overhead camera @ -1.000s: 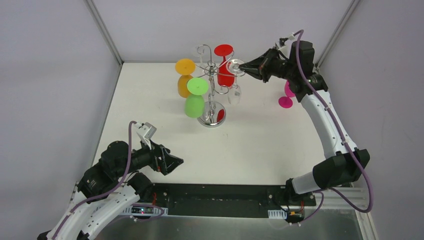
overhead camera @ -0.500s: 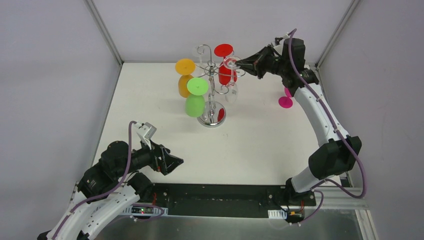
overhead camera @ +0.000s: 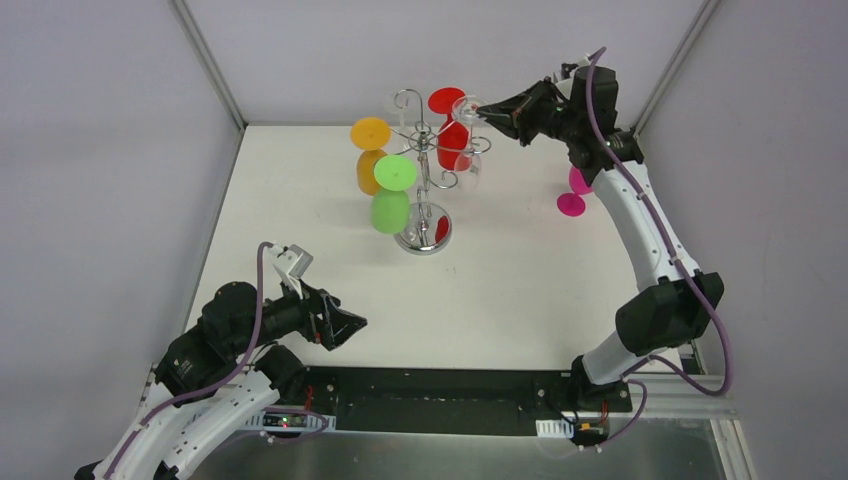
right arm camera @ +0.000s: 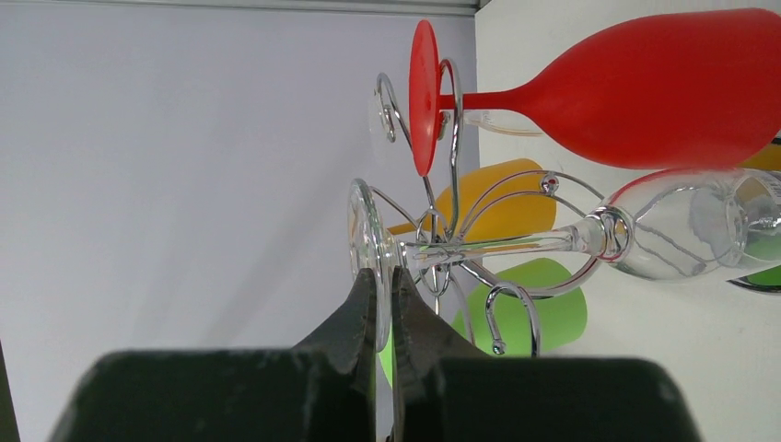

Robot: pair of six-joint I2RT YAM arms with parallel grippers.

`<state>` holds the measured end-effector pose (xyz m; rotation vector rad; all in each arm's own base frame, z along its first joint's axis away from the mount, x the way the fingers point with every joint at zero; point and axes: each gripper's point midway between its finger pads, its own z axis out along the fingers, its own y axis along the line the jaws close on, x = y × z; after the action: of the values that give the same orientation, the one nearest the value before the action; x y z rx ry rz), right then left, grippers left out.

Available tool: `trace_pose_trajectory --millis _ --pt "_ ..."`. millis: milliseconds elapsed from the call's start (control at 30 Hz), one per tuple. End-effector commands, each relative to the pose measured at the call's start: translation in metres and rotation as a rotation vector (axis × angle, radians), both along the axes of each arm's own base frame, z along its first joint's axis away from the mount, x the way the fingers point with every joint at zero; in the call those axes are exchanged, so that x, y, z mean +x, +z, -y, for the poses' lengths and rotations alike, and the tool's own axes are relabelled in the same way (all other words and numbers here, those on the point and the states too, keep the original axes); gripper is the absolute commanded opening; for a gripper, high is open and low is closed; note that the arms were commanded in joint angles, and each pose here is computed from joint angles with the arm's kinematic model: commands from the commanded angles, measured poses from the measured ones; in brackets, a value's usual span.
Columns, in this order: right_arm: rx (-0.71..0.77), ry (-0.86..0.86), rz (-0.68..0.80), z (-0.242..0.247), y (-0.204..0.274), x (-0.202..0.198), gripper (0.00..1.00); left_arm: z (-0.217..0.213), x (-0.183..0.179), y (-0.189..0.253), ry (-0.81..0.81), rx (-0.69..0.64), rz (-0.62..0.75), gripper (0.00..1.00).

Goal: Take the wine glass off the wine glass rack
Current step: Pick up the wine glass from the wine rack, then place the wine glass at the center of the board.

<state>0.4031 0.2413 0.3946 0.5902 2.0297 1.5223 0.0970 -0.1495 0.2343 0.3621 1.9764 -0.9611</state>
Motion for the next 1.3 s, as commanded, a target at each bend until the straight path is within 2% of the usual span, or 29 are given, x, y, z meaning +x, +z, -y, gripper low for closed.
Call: trace_pose_trajectory --millis 0,600,1133,1267 --pt "0.035 -0.033 0.102 0.012 0.042 -0.001 0.00 -0.002 0.007 0.002 0.028 0.001 0.024 0.99" --pt "-0.017 -0.110 0.111 0.066 0.029 -0.022 0.00 -0.002 0.007 0.003 0.030 0.002 0.026 0.99" --pt "-0.087 -0.057 0.278 0.077 0.028 -0.109 0.00 -0.001 0.010 0.008 0.051 -0.013 -0.005 0.99" --pt "-0.169 -0.025 0.353 0.076 0.019 -0.132 0.00 0.002 0.010 0.016 0.069 -0.056 -0.032 0.99"
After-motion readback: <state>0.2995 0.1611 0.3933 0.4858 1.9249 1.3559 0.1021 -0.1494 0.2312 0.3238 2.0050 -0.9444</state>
